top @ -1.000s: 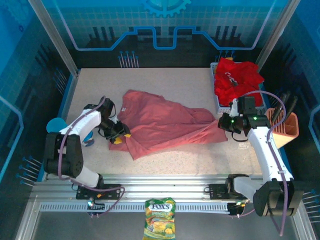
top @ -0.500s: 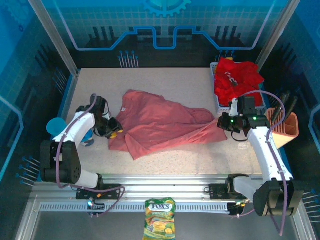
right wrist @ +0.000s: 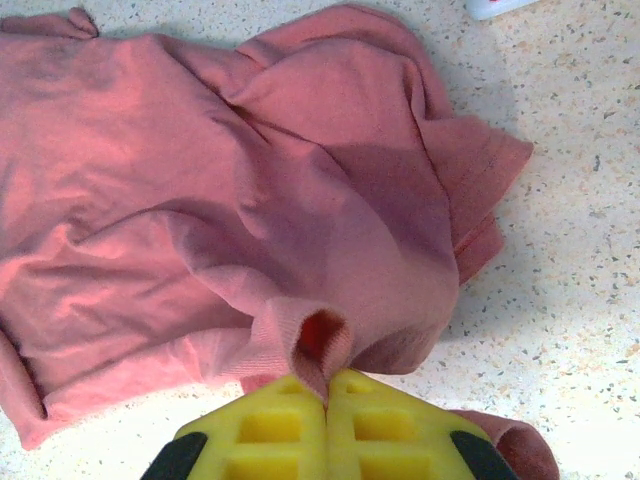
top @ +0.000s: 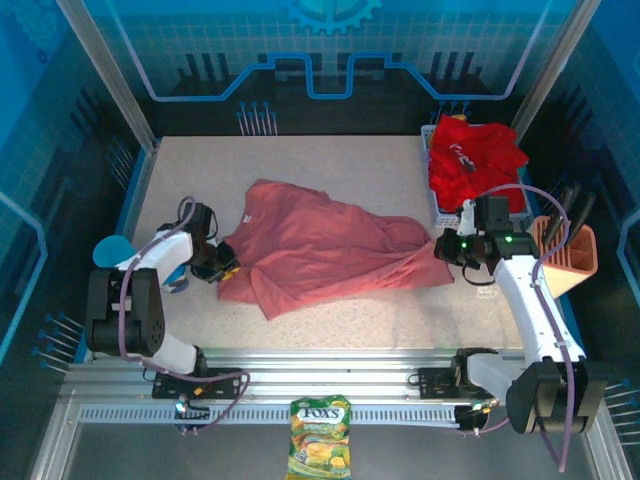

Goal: Fold and stack the t-shirts

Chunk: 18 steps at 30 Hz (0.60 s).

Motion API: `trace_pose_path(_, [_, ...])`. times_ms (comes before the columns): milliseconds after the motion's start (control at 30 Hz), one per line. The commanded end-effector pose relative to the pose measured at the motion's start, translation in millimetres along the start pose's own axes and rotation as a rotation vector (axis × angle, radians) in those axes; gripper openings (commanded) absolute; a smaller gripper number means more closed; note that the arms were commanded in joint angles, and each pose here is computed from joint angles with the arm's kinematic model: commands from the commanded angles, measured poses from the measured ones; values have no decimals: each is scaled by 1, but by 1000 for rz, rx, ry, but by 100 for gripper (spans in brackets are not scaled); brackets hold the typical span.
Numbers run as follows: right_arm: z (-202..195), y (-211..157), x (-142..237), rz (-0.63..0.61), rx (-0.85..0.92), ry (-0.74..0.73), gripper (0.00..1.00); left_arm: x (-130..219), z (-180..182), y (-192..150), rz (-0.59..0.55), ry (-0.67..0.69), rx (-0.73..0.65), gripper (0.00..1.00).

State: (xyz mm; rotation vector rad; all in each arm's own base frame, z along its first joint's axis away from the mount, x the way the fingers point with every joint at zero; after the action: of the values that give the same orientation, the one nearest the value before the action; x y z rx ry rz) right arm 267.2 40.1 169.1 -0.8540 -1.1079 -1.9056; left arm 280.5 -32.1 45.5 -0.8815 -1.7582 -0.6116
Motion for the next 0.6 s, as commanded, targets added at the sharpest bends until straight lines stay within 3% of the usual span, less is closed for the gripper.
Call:
trace_pose_path(0, [-2,0,1,-4,2,8,0,-10,8,1,-4,20,23,19])
trace_pose_path(567, [-1,2,3,-8,-4,18,0,-14,6,-2,-33,-36,37,23])
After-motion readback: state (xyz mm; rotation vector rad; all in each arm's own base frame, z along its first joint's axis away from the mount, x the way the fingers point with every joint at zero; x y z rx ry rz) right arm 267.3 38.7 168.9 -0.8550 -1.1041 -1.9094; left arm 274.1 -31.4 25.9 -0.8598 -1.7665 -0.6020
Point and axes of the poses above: each hand's point on the last joint's axis, 136 mm out from that joint toward the fingers, its own x axis back along the fingers, its own z axis along the line the jaws close on, y = z × x, the point moved 1 cm from there along x, back along the fingers, and after that the axes turned 1 degree about -x, right-handed, at the moved point
